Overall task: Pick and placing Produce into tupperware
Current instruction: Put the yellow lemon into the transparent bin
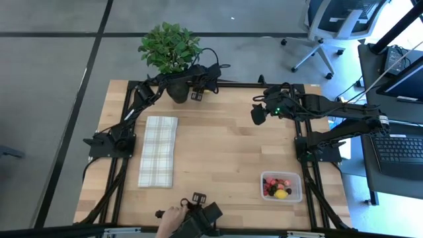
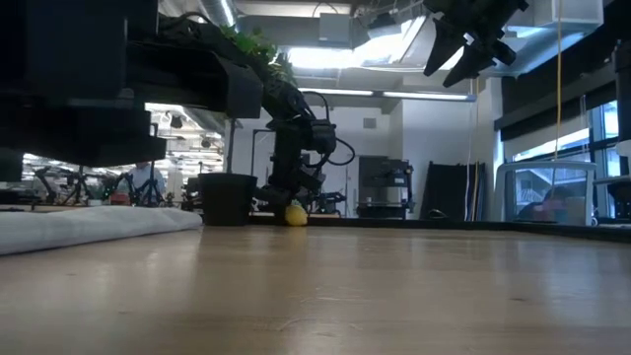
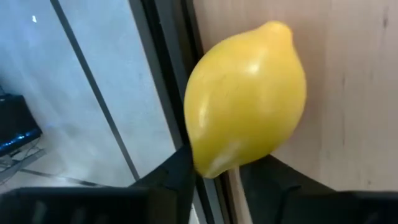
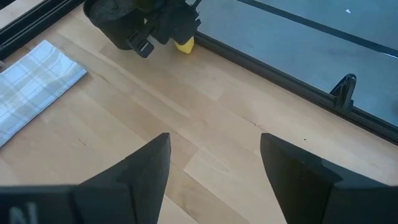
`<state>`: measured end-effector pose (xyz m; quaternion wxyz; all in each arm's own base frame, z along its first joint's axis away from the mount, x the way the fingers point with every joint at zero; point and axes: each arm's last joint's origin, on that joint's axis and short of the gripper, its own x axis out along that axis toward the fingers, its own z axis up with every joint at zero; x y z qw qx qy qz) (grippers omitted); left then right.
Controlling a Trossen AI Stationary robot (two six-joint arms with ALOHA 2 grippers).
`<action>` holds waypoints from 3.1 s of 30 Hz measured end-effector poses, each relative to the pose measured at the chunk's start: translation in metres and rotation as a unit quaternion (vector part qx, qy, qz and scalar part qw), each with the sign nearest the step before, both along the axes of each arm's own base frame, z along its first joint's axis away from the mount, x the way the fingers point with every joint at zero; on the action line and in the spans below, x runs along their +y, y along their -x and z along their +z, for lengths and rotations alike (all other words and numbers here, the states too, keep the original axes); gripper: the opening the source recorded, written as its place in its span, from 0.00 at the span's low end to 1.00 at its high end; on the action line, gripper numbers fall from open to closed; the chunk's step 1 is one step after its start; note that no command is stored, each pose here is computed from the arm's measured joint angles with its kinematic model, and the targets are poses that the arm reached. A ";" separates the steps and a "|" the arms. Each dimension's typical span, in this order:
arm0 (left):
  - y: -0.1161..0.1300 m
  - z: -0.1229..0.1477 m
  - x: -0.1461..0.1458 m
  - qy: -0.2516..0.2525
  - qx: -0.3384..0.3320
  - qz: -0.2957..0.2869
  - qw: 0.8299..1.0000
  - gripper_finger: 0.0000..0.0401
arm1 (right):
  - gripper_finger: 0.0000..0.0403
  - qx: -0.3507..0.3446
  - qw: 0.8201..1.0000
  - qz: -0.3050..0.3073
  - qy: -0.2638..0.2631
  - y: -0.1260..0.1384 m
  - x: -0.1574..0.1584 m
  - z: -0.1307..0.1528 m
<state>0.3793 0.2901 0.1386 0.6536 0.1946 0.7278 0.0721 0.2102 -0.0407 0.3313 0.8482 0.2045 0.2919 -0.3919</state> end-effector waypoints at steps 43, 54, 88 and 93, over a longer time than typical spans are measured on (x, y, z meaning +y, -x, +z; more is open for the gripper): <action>0.000 -0.001 -0.001 -0.009 0.013 -0.003 1.000 0.34 | 0.62 0.002 0.999 0.036 -0.024 -0.001 0.002 -0.001; 0.000 -0.001 -0.002 -0.004 0.013 -0.001 1.000 0.57 | 0.62 0.003 0.999 0.037 -0.023 -0.001 0.002 -0.001; 0.001 0.002 0.003 0.007 -0.020 0.002 1.000 0.56 | 0.62 0.010 0.999 0.043 -0.018 -0.001 0.002 -0.001; 0.001 0.002 0.003 0.006 -0.022 0.012 1.000 0.56 | 0.62 0.010 0.999 0.043 -0.018 -0.001 0.002 -0.001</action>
